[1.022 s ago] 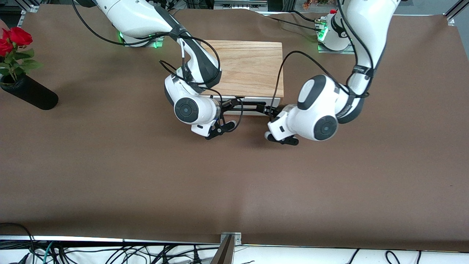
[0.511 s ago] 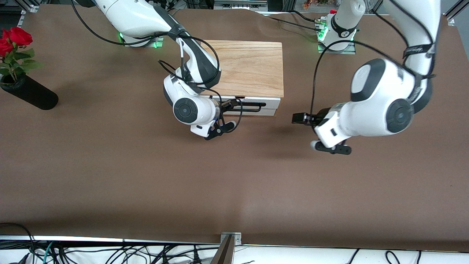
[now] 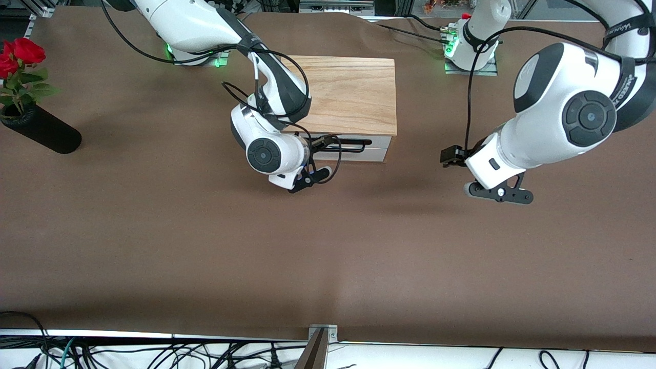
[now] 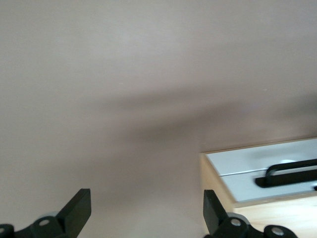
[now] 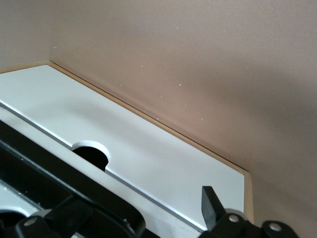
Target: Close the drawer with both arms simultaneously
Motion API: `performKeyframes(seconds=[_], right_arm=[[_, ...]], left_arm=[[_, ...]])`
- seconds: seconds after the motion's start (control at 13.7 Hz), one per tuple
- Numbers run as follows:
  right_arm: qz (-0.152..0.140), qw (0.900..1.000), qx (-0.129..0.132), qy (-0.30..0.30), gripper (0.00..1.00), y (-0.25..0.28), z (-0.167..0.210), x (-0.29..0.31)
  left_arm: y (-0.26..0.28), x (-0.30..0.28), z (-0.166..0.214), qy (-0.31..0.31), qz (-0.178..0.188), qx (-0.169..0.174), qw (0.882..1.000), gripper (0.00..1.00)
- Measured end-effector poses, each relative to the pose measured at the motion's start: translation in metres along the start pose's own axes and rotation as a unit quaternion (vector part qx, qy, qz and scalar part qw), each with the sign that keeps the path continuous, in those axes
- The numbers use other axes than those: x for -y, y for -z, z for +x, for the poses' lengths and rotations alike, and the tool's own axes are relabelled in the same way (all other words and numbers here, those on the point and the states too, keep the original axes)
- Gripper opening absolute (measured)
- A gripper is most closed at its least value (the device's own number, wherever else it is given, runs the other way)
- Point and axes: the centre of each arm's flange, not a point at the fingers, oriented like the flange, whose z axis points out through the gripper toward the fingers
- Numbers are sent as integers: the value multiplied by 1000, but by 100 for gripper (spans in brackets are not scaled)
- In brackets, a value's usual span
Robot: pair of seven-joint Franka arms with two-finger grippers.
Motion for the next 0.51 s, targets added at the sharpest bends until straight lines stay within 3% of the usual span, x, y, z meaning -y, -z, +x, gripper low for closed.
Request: performKeyframes(seconds=[0.37, 0.51], right_arm=[[20, 1000, 8, -12, 100, -1, 1, -6], [29, 999, 11, -17, 100, -1, 1, -8]], left_arm=[[73, 44, -28, 35, 24, -65, 997, 100], [92, 58, -43, 48, 27, -76, 996, 100]])
